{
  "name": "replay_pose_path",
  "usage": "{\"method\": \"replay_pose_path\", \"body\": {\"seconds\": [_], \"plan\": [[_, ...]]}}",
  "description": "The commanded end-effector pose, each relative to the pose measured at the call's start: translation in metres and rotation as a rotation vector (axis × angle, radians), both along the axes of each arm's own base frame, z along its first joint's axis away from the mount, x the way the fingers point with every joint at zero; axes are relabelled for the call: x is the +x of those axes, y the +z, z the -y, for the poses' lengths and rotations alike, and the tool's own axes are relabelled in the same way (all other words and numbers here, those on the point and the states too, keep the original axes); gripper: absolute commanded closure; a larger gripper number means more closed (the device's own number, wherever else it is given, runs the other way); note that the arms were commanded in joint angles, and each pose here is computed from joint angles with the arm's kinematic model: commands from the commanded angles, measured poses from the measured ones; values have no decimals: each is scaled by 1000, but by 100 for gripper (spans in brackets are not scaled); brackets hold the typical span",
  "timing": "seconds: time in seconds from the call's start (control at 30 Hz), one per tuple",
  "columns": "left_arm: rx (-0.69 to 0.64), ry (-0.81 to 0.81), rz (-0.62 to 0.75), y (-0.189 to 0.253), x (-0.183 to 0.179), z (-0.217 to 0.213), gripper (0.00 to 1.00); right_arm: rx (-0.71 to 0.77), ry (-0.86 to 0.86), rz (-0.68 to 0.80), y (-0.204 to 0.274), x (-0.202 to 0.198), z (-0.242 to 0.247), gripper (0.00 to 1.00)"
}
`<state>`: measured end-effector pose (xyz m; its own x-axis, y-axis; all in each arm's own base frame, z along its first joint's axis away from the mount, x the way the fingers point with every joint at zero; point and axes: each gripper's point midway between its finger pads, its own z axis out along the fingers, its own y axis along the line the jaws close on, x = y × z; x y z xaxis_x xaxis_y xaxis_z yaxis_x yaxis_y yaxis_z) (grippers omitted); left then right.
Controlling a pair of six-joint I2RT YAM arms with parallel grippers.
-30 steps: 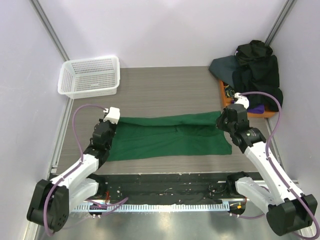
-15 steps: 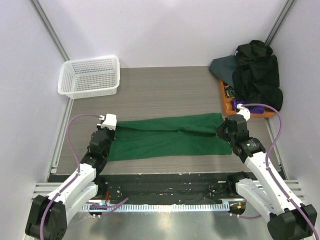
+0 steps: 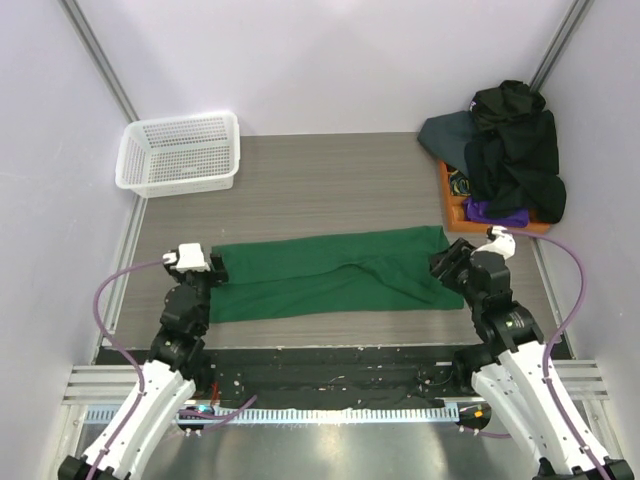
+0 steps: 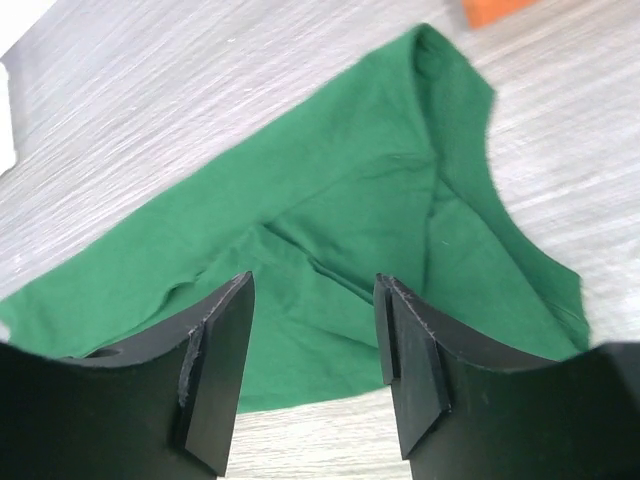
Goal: Roll the t-shirts
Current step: Fold the T-shirt at the center of the board.
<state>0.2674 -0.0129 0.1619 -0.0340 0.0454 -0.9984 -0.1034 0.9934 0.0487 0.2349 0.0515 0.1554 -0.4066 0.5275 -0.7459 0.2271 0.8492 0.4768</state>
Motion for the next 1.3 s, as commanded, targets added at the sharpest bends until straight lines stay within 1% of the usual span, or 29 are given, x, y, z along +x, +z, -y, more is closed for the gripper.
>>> {"method": "replay_pose_path", "body": {"seconds": [0.0, 0.03, 0.07, 0.1, 0.13, 0.17, 0.2, 0.23, 0.27, 0.3, 0.37, 0.4, 0.43, 0.47, 0.5, 0.53, 0.6, 0.63, 0.67, 0.73, 0.83, 0.93, 1.0, 1.03, 1.13, 1.2, 1.23, 1.27], "plan": [[-164, 81, 98, 17, -3, -9, 9, 27, 139, 27, 15, 18, -28, 43], [-216, 95, 101, 19, -1, -8, 1, 34, 175, 26, 17, 23, -35, 44], [-242, 123, 108, 23, 0, -12, 0, 38, 215, 14, 17, 28, -43, 46], [-266, 155, 102, 23, 1, -15, 0, 52, 293, -48, 9, 34, -59, 50], [-393, 195, 134, 37, 3, -17, 0, 54, 317, -65, 7, 38, -64, 50], [-409, 319, 81, 21, 1, -32, 0, 61, 349, -85, 4, 43, -70, 53], [-457, 361, 69, 18, 0, -35, 0, 58, 376, -116, -2, 50, -76, 55], [-546, 381, 78, 25, 2, -32, 0, 59, 379, -124, -5, 55, -78, 55], [-517, 379, 22, 14, 5, -29, 0, 60, 387, -127, -6, 59, -81, 55], [-521, 292, -14, 15, 11, -13, 0, 67, 396, -140, -13, 66, -85, 55], [-529, 232, -55, 19, 18, 1, 0, 86, 411, -158, -19, 71, -91, 54], [-522, 160, -114, 15, 19, 16, 0, 100, 429, -165, -23, 74, -96, 54], [-511, 143, -154, 11, 19, 20, 0, 121, 444, -187, -30, 77, -101, 54], [-516, 116, -160, 20, 21, 26, 0, 132, 451, -199, -35, 78, -104, 54], [-517, 109, -194, 15, 23, 30, 0, 139, 457, -187, -36, 83, -107, 54], [-504, 121, -227, 10, 20, 29, 0, 141, 459, -210, -45, 84, -108, 54], [-519, 146, -248, 5, 20, 28, 0, 140, 465, -214, -50, 89, -110, 53], [-525, 145, -259, 2, 19, 29, 0, 135, 465, -240, -60, 91, -110, 51], [-531, 133, -264, 0, 19, 31, 0, 132, 468, -241, -61, 94, -111, 48], [-560, 76, -287, -9, 18, 44, 0, 128, 473, -248, -65, 98, -112, 47], [-569, 36, -338, -23, 15, 53, 0, 102, 453, -263, -76, 106, -109, 46], [-542, 74, -405, -37, 11, 50, 0, 98, 469, -279, -87, 110, -112, 46], [-520, 109, -422, -42, 9, 44, 0, 107, 485, -303, -95, 109, -115, 45], [-512, 126, -436, -45, 8, 41, 0, 114, 494, -285, -94, 111, -119, 45], [-496, 170, -482, -55, 9, 38, 0, 141, 515, -299, -100, 104, -125, 45], [-474, 195, -535, -66, 10, 38, 0, 159, 530, -323, -104, 94, -128, 45], [-463, 204, -556, -68, 11, 37, 0, 175, 540, -312, -98, 90, -130, 45], [-450, 214, -581, -72, 13, 38, 0, 189, 556, -328, -101, 79, -133, 45]]}}
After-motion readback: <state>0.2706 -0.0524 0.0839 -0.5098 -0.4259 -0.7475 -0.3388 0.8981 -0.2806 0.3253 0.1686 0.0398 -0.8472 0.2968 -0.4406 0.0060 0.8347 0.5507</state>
